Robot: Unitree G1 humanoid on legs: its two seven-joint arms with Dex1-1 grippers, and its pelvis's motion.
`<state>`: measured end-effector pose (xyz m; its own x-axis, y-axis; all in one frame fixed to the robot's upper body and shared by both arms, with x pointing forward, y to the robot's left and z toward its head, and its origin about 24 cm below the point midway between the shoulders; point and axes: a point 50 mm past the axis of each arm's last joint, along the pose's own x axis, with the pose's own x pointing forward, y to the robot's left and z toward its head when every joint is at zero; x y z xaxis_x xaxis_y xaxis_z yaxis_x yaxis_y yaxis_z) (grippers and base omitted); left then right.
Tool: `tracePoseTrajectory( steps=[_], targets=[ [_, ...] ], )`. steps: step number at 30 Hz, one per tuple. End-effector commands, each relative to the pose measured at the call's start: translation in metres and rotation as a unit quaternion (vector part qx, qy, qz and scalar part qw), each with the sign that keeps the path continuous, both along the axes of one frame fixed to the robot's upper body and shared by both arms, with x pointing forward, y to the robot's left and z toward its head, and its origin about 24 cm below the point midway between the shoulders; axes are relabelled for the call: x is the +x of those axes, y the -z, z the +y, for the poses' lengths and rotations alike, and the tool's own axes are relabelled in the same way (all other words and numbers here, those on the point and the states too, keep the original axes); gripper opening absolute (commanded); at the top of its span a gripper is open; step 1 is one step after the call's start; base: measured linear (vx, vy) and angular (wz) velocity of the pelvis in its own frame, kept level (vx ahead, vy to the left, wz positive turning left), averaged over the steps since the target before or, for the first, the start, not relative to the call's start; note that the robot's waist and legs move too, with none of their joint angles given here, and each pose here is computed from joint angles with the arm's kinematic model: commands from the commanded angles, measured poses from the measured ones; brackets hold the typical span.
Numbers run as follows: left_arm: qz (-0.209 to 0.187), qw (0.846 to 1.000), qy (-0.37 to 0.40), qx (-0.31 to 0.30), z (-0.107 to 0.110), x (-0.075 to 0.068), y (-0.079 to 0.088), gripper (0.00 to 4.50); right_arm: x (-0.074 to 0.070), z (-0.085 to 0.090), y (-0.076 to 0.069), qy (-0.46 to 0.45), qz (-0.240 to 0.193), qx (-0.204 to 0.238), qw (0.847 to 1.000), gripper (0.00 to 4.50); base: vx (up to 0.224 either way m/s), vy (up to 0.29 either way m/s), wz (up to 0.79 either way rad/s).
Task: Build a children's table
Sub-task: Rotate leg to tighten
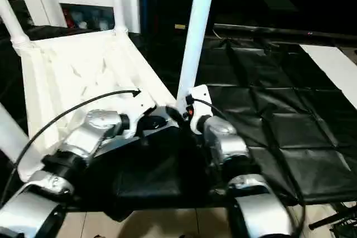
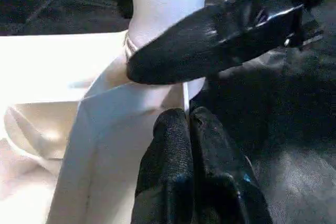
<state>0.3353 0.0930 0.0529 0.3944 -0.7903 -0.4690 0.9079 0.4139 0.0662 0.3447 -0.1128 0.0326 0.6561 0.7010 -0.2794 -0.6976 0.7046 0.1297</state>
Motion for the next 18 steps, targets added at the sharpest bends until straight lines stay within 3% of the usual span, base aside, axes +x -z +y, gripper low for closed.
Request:
tracePoseTrajectory(
  steps=[1, 9, 14, 15, 18],
  targets=[
    [-0.021, 0.998, 0.058, -0.022, -0.016, -0.004, -0.011, 0.00, -0.013, 0.018, 0.008, -0.087, 0.030, 0.012, 0.996, 3.61, 0.000, 0.000, 0.00],
    [0.015, 0.988, 0.156, -0.018, 0.006, -0.019, -0.011, 0.00, -0.024, -0.008, 0.000, -0.182, 0.029, 0.024, 0.982, 3.61, 0.000, 0.000, 0.00],
    [0.041, 0.981, 0.188, -0.017, 0.016, -0.025, -0.011, 0.00, -0.036, -0.015, -0.002, -0.245, 0.067, 0.045, 0.966, 3.61, 0.000, 0.000, 0.00],
    [0.041, 0.981, 0.188, -0.017, 0.016, -0.025, -0.011, 0.00, -0.036, -0.015, -0.002, -0.245, 0.067, 0.045, 0.966, 3.37, 0.000, 0.000, 0.00],
    [0.049, 0.979, 0.196, -0.019, 0.017, -0.026, -0.011, 0.00, -0.040, -0.016, 0.000, -0.264, 0.082, 0.044, 0.960, 3.24, 0.000, 0.000, 0.00]
  ],
)
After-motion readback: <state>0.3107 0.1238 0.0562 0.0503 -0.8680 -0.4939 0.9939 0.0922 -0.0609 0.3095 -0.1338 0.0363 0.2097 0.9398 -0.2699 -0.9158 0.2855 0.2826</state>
